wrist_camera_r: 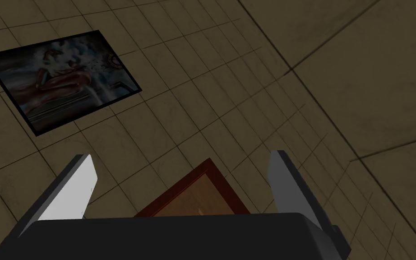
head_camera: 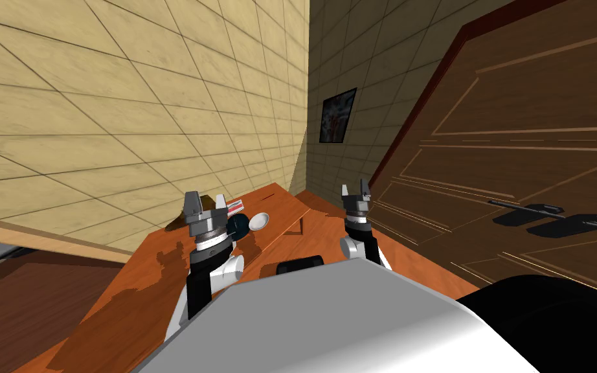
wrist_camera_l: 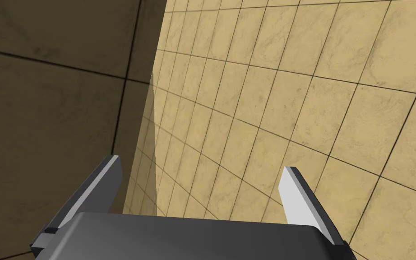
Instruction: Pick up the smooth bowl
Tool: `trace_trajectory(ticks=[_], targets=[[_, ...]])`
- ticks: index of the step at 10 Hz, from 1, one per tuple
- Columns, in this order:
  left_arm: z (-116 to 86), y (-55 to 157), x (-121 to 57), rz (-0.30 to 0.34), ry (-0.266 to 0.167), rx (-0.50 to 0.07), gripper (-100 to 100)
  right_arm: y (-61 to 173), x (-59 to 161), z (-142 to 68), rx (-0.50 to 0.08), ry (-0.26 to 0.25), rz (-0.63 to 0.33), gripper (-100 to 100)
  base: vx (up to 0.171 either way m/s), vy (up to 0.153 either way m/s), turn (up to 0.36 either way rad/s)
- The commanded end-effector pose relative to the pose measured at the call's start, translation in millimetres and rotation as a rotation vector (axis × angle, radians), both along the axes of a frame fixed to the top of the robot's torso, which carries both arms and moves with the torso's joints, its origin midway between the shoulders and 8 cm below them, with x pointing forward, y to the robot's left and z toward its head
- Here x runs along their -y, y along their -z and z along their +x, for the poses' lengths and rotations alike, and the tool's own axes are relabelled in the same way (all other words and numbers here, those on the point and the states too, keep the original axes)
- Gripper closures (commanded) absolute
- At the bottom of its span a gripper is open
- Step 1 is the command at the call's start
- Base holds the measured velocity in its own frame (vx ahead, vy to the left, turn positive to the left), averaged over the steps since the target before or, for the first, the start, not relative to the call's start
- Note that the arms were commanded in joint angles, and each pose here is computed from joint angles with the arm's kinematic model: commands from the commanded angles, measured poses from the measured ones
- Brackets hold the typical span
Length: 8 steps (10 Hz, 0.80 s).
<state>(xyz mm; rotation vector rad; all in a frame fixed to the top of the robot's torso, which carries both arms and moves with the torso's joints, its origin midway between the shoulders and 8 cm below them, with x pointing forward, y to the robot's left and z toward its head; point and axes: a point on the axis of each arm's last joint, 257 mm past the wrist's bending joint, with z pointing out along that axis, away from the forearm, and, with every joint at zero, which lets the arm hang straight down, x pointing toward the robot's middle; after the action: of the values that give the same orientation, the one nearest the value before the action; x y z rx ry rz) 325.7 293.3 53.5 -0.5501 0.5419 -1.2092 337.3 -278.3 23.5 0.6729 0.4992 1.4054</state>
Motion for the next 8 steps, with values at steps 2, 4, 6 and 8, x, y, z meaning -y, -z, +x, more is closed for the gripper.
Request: trace_trajectory(ticks=[2,4,6,8], targets=[[5.6,7.7,4.5,0.027,0.031,-0.03,-100,0.0,0.0,0.0,0.0,0.0,0.0,0,-0.062,0.001,-0.026],[13.0,18.4,7.4,0.042,0.066,-0.068,-100,-0.1,0.0,0.0,0.0,0.0,0.0,0,-0.112,0.006,-0.067],[22.9,33.7,8.3,0.044,0.104,-0.117,-100,0.0,0.0,0.0,0.0,0.0,0.0,0,-0.095,0.008,-0.098],[35.3,52.5,6.9,0.033,0.144,-0.175,-100,-0.1,0.0,0.0,0.0,0.0,0.0,0,-0.096,0.001,-0.147]])
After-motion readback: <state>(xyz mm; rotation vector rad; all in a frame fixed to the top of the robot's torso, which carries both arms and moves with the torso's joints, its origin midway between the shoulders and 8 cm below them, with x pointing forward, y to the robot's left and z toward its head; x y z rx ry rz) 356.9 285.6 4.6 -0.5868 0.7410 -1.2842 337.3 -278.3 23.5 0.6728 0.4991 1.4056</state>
